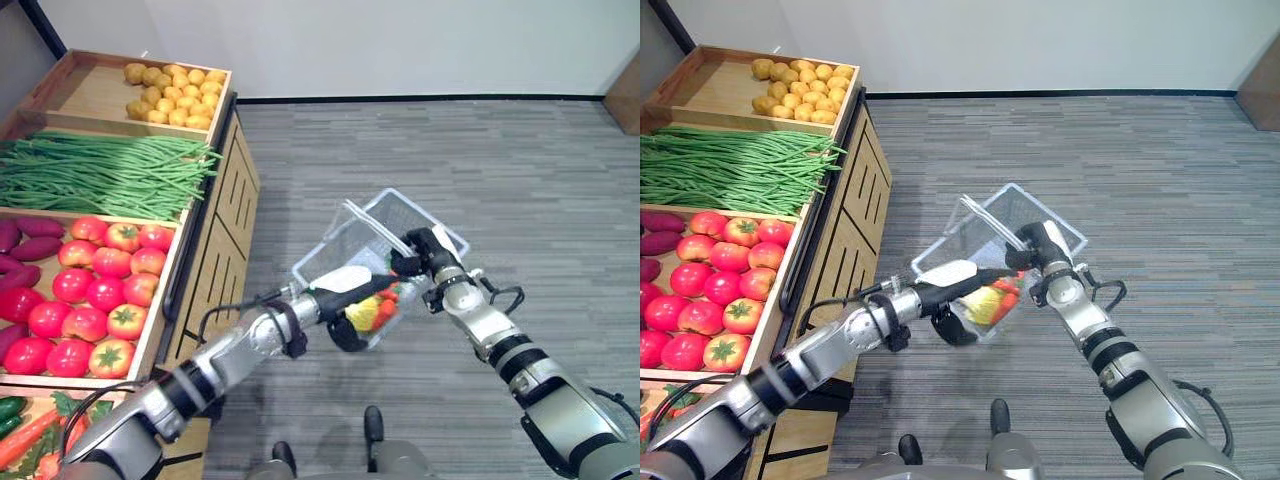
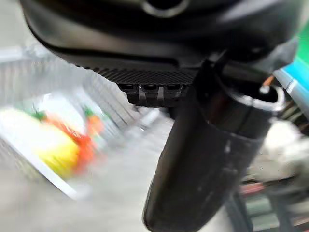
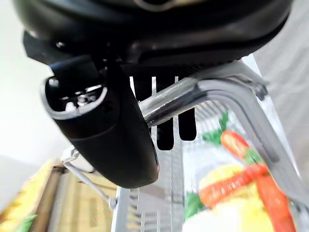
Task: Get the vegetables into the basket
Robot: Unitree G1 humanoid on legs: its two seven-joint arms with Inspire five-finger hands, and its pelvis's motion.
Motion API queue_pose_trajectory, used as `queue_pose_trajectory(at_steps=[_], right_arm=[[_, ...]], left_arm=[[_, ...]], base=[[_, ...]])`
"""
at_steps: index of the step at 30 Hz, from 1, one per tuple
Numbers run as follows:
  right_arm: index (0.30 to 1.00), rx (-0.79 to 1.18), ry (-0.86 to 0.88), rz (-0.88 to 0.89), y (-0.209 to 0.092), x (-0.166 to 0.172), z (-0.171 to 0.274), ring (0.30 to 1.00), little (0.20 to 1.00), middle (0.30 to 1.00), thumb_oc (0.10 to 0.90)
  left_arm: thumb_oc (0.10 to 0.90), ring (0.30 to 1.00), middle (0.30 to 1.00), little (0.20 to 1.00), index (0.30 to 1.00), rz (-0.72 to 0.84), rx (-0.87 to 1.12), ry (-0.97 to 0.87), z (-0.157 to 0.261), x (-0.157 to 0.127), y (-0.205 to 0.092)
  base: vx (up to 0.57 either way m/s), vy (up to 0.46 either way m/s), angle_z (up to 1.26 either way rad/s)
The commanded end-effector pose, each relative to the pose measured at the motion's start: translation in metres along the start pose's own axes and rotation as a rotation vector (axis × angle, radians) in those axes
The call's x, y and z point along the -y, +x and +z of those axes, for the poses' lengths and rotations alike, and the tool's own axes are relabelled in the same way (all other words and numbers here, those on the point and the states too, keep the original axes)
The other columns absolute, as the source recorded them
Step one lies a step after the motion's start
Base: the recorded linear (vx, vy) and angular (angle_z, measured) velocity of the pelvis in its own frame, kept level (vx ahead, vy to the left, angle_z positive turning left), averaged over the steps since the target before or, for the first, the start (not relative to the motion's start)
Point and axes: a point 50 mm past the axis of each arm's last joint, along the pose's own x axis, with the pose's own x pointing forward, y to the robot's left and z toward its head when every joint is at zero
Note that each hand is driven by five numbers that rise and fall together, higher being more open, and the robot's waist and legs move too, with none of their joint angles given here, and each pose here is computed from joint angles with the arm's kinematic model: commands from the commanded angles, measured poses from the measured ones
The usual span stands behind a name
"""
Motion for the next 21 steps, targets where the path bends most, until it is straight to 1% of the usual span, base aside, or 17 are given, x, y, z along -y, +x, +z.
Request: queue_pose_trajectory(at_steps=[1, 3, 4, 5, 7, 8, 9, 10, 11, 13, 14, 15, 16, 17, 18, 20, 21], right_arm=[[0.3, 0.321, 0.078, -0.188, 0.008, 0.032, 0.075, 0.3, 0.3, 0.3, 0.4], [0.3, 0.254, 0.094, -0.202, 0.007, 0.029, 0.053, 0.3, 0.3, 0.3, 0.4], [0.3, 0.208, 0.113, -0.213, 0.005, 0.029, 0.033, 0.3, 0.3, 0.3, 0.4], [0.3, 0.208, 0.113, -0.213, 0.005, 0.029, 0.033, 0.3, 0.3, 0.3, 0.4], [0.3, 0.146, 0.116, -0.24, 0.0, 0.034, 0.009, 0.3, 0.3, 0.3, 0.4], [0.3, 0.071, 0.133, -0.269, -0.005, 0.039, -0.017, 0.3, 0.3, 0.3, 0.4], [0.3, 0.071, 0.133, -0.269, -0.005, 0.039, -0.017, 0.3, 0.3, 0.3, 0.4], [0.3, 0.025, 0.16, -0.287, -0.01, 0.039, -0.032, 0.3, 0.3, 0.3, 0.4], [0.3, 0.001, 0.166, -0.292, -0.013, 0.039, -0.04, 0.3, 0.3, 0.3, 0.4], [0.3, -0.084, 0.171, -0.315, -0.027, 0.04, -0.074, 0.3, 0.3, 0.3, 0.4], [0.3, -0.085, 0.171, -0.315, -0.028, 0.04, -0.074, 0.3, 0.3, 0.3, 0.4], [0.3, -0.156, 0.18, -0.335, -0.041, 0.04, -0.099, 0.3, 0.3, 0.3, 0.4], [0.3, -0.199, 0.189, -0.347, -0.047, 0.039, -0.111, 0.3, 0.3, 0.3, 0.4], [0.3, -0.199, 0.188, -0.347, -0.047, 0.039, -0.111, 0.3, 0.3, 0.3, 0.4], [0.3, -0.235, 0.204, -0.364, -0.053, 0.037, -0.12, 0.3, 0.3, 0.3, 0.4], [0.3, -0.278, 0.198, -0.384, -0.063, 0.035, -0.134, 0.3, 0.3, 0.3, 0.4], [0.3, -0.311, 0.207, -0.395, -0.071, 0.031, -0.145, 0.3, 0.3, 0.3, 0.4]], left_arm=[[0.9, 1.0, 1.0, 1.0, 1.0, -0.005, 0.253, -0.415, 0.029, 0.0, 0.009], [0.9, 1.0, 1.0, 1.0, 1.0, 0.024, 0.26, -0.64, 0.022, 0.005, -0.001], [0.9, 1.0, 1.0, 1.0, 1.0, 0.048, 0.239, -0.684, 0.015, 0.005, -0.011], [0.9, 1.0, 1.0, 1.0, 1.0, 0.048, 0.239, -0.684, 0.015, 0.005, -0.011], [0.9, 1.0, 1.0, 1.0, 1.0, 0.099, 0.217, -0.739, 0.004, 0.004, -0.02], [0.9, 1.0, 1.0, 1.0, 1.0, 0.148, 0.191, -0.88, -0.013, 0.011, -0.027], [0.9, 1.0, 1.0, 1.0, 1.0, 0.148, 0.191, -0.88, -0.013, 0.011, -0.027], [0.9, 1.0, 1.0, 1.0, 1.0, 0.195, 0.168, -1.021, -0.028, 0.021, -0.033], [0.9, 1.0, 1.0, 1.0, 1.0, 0.221, 0.14, -1.036, -0.038, 0.024, -0.039], [0.9, 1.0, 1.0, 1.0, 1.0, 0.31, 0.008, -0.947, -0.066, 0.032, -0.059], [0.9, 1.0, 1.0, 1.0, 1.0, 0.309, 0.007, -0.946, -0.067, 0.032, -0.059], [0.9, 1.0, 1.0, 1.0, 1.0, 0.372, -0.146, -0.862, -0.093, 0.043, -0.076], [0.9, 1.0, 1.0, 1.0, 1.0, 0.42, -0.223, -0.861, -0.107, 0.05, -0.083], [0.9, 1.0, 1.0, 1.0, 1.0, 0.42, -0.223, -0.86, -0.107, 0.051, -0.082], [0.9, 1.0, 1.0, 1.0, 1.0, 0.453, -0.3, -0.841, -0.119, 0.059, -0.09], [0.9, 1.0, 1.0, 1.0, 1.0, 0.517, -0.386, -0.824, -0.134, 0.07, -0.098], [0.9, 1.0, 1.0, 1.0, 1.0, 0.557, -0.461, -0.872, -0.146, 0.086, -0.105]], base=[[0.0, 0.007, 0.03], [0.0, 0.0, 0.0], [0.0, 0.0, 0.0], [0.0, 0.0, 0.0], [0.0, -0.009, 0.03], [0.0, -0.007, 0.05], [0.0, -0.012, 0.07], [-0.01, -0.009, 0.09], [-0.01, -0.017, 0.1], [0.0, -0.013, 0.09], [0.0, -0.011, 0.07], [0.0, -0.008, 0.05], [0.0, 0.0, 0.0], [0.0, 0.0, 0.0], [0.0, -0.004, 0.05], [-0.01, -0.01, 0.05], [-0.01, -0.009, 0.03]])
